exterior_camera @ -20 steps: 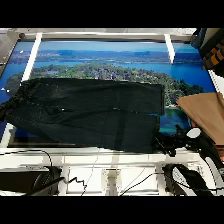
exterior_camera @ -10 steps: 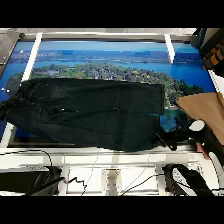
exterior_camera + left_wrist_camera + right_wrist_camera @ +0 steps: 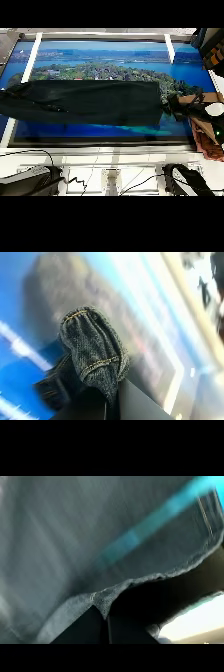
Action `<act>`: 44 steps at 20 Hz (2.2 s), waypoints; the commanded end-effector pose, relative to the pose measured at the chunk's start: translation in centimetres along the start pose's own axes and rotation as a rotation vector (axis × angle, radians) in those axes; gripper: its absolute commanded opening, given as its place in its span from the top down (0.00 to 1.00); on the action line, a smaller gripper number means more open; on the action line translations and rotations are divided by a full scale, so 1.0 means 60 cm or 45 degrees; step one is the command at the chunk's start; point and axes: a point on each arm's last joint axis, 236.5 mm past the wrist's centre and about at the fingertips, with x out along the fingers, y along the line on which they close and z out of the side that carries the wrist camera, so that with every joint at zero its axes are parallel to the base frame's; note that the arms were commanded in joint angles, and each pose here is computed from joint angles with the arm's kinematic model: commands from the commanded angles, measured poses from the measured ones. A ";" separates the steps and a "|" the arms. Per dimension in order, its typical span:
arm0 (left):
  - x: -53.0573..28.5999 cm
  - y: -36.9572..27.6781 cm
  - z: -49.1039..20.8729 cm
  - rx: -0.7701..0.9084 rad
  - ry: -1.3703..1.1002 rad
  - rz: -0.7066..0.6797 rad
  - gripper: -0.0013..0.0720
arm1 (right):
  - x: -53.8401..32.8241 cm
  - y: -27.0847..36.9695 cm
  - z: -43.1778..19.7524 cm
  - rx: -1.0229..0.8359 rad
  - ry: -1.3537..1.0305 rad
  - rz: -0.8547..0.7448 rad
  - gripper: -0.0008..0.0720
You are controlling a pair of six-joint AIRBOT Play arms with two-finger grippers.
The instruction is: Fold the clothes and pants, and hang the long-sleeved shirts on hangers.
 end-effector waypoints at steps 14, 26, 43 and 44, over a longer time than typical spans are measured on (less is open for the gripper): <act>0.109 -0.079 -0.047 0.063 -0.324 0.386 0.93 | 0.185 0.100 0.230 0.507 -0.491 0.317 0.95; 0.127 -0.066 -0.031 -0.109 -0.393 0.395 0.93 | 0.222 0.218 0.332 0.253 -0.605 0.405 0.95; 0.169 -0.069 -0.074 -0.110 -0.276 0.354 0.92 | 0.253 0.225 0.360 0.189 -0.716 0.420 0.95; 0.170 -0.071 -0.071 -0.110 -0.280 0.351 0.84 | 0.247 0.232 0.364 0.171 -0.731 0.428 0.93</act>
